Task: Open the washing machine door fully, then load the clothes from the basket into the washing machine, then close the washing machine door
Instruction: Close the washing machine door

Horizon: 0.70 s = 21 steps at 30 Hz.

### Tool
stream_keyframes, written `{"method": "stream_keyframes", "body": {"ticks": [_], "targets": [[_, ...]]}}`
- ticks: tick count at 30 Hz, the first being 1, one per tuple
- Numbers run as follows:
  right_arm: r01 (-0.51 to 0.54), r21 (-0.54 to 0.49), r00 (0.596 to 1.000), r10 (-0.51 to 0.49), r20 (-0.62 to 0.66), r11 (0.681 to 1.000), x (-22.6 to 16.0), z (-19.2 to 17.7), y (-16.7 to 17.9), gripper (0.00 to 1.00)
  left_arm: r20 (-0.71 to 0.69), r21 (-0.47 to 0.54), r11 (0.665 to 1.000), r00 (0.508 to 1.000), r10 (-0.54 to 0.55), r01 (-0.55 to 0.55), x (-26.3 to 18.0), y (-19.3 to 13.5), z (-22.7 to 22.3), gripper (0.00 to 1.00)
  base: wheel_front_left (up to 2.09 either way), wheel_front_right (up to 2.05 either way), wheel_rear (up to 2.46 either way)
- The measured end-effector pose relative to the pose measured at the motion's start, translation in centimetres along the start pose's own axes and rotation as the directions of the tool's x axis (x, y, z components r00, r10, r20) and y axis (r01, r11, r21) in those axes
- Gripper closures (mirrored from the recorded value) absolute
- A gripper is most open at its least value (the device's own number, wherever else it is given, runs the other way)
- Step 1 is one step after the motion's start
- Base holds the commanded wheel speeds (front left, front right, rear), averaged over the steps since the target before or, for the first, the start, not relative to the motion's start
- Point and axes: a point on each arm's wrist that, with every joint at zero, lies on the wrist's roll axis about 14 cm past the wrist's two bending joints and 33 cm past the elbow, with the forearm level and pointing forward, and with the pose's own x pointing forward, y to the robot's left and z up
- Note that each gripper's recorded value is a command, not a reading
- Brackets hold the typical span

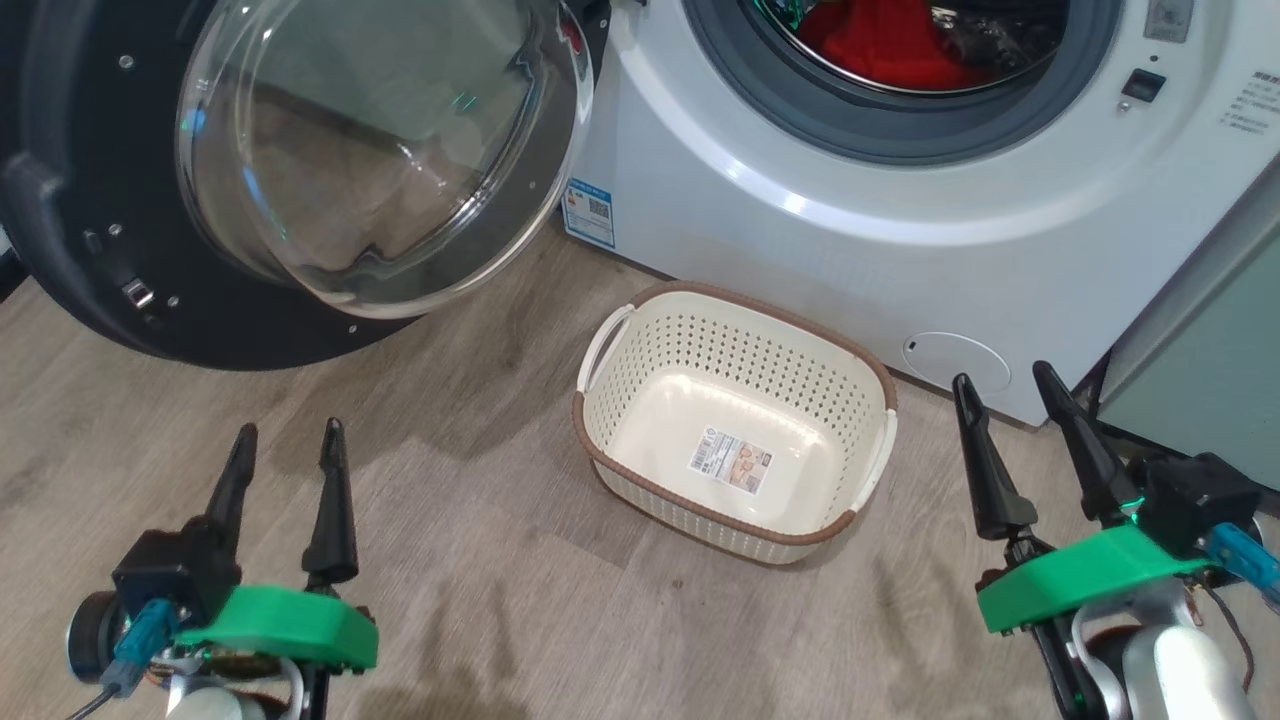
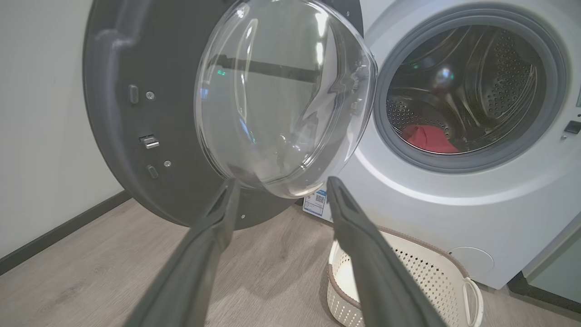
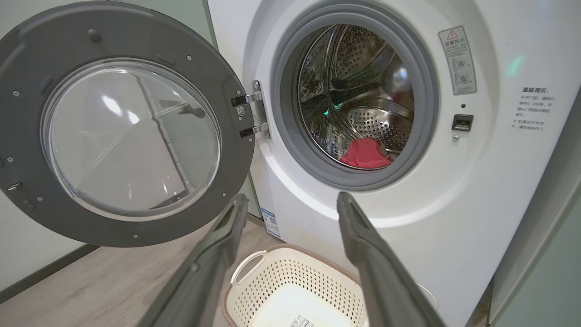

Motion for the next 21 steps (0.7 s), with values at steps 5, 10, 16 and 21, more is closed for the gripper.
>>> {"method": "stream_keyframes", "body": {"ticks": [5, 10, 16, 21], "targets": [[0.004, 0.003, 1.000, -0.004, -0.004, 1.000, 0.0, -0.2, -0.2, 0.00, -0.006, -0.007, 1.000, 1.000, 0.003, -0.003, 0.1, -0.1, -0.2, 1.00, 0.00, 0.00, 0.00], [0.005, 0.004, 1.000, -0.005, -0.006, 1.000, 0.1, -0.3, -0.2, 0.00, -0.005, -0.015, 1.000, 1.000, 0.020, -0.020, 0.1, 0.1, -0.2, 1.00, 0.00, 0.00, 0.00], [0.001, 0.003, 1.000, -0.001, -0.006, 1.000, 0.1, -0.2, -0.1, 0.00, 0.026, -0.028, 0.998, 0.998, 0.049, -0.048, 0.2, 0.6, 0.8, 1.00, 0.00, 0.00, 0.00], [0.000, 0.004, 1.000, 0.000, -0.007, 1.000, 0.3, -0.3, -0.1, 0.00, 0.113, -0.045, 0.997, 0.991, 0.074, -0.070, 0.9, 1.3, 3.6, 1.00, 0.00, 0.00, 0.00]]}}
